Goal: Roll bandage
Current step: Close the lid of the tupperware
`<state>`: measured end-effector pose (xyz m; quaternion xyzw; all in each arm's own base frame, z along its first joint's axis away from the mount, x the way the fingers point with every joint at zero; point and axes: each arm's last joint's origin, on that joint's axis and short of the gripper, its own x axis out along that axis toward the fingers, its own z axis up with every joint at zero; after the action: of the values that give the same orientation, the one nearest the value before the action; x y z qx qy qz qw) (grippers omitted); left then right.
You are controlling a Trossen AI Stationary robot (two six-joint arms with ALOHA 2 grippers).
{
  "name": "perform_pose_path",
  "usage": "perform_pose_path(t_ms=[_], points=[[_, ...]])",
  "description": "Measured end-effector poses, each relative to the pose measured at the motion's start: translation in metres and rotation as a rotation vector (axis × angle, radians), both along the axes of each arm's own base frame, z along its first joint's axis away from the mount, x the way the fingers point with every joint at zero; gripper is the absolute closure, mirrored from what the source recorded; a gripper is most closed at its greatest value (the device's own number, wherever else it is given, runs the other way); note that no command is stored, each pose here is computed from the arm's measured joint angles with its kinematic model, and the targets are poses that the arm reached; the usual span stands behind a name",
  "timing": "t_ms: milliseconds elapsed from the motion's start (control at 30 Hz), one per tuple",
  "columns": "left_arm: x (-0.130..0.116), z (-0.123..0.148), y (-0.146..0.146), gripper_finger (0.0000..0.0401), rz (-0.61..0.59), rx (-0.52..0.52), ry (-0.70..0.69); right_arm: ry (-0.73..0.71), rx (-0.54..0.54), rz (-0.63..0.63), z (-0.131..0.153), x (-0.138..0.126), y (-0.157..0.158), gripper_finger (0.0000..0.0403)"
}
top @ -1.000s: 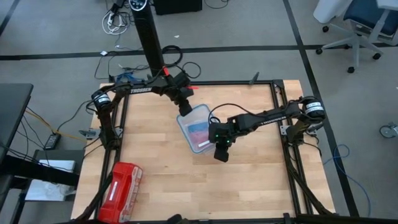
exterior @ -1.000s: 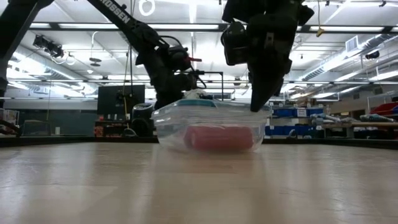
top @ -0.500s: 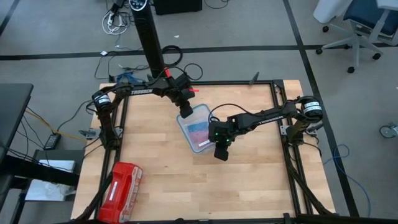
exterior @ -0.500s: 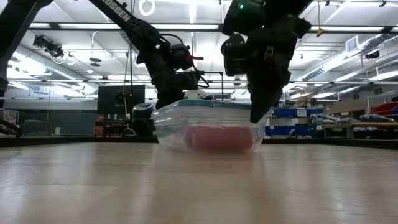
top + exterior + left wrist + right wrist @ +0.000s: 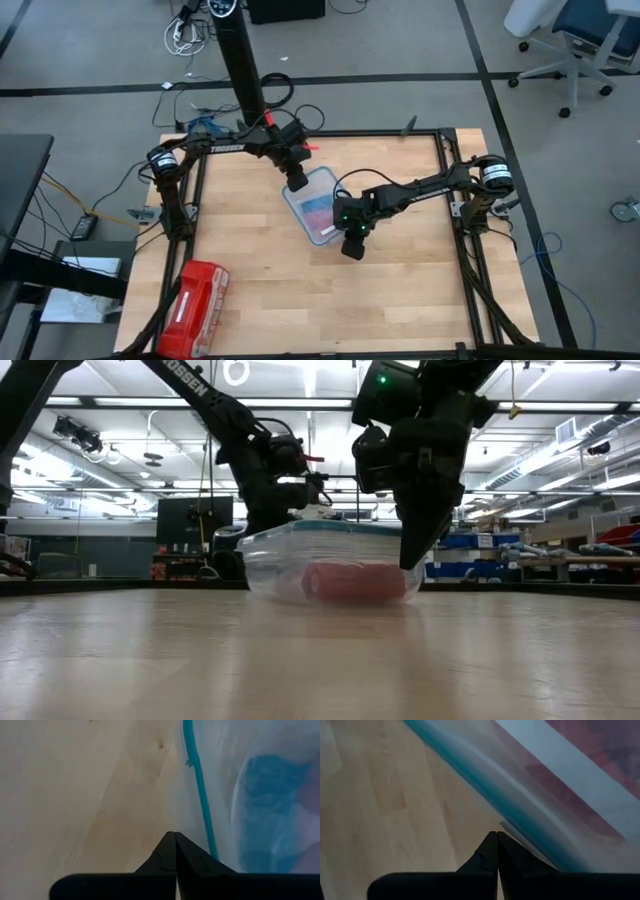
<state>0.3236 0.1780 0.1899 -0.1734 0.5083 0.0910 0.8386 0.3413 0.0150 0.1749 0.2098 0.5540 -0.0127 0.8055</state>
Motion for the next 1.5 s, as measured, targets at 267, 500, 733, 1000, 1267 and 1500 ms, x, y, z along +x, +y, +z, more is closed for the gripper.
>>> perform_pose_path(t_ms=[267,500,733,1000,1267,1500], points=[[-0.004,-0.007,-0.004,0.0401,-0.058,-0.003,0.026,-0.008,-0.05,0.006,0.0,0.0,-0.002,0.0403],[-0.001,-0.008,-0.01,0.0401,-0.117,-0.02,0.009,-0.022,-0.077,0.017,0.0,0.001,-0.003,0.0403],[0.004,-0.008,-0.018,0.0401,-0.155,-0.016,0.0,-0.048,-0.096,0.016,0.001,0.003,-0.003,0.0403],[0.008,-0.007,-0.022,0.0401,-0.145,-0.018,-0.018,-0.061,-0.11,-0.003,0.002,0.005,-0.007,0.0403],[0.01,-0.006,-0.022,0.0401,-0.128,-0.02,-0.032,-0.063,-0.157,-0.007,0.002,0.005,-0.01,0.0403],[0.01,-0.006,-0.023,0.0401,-0.132,-0.031,-0.038,-0.07,-0.222,0.067,0.001,0.005,-0.011,0.0403]])
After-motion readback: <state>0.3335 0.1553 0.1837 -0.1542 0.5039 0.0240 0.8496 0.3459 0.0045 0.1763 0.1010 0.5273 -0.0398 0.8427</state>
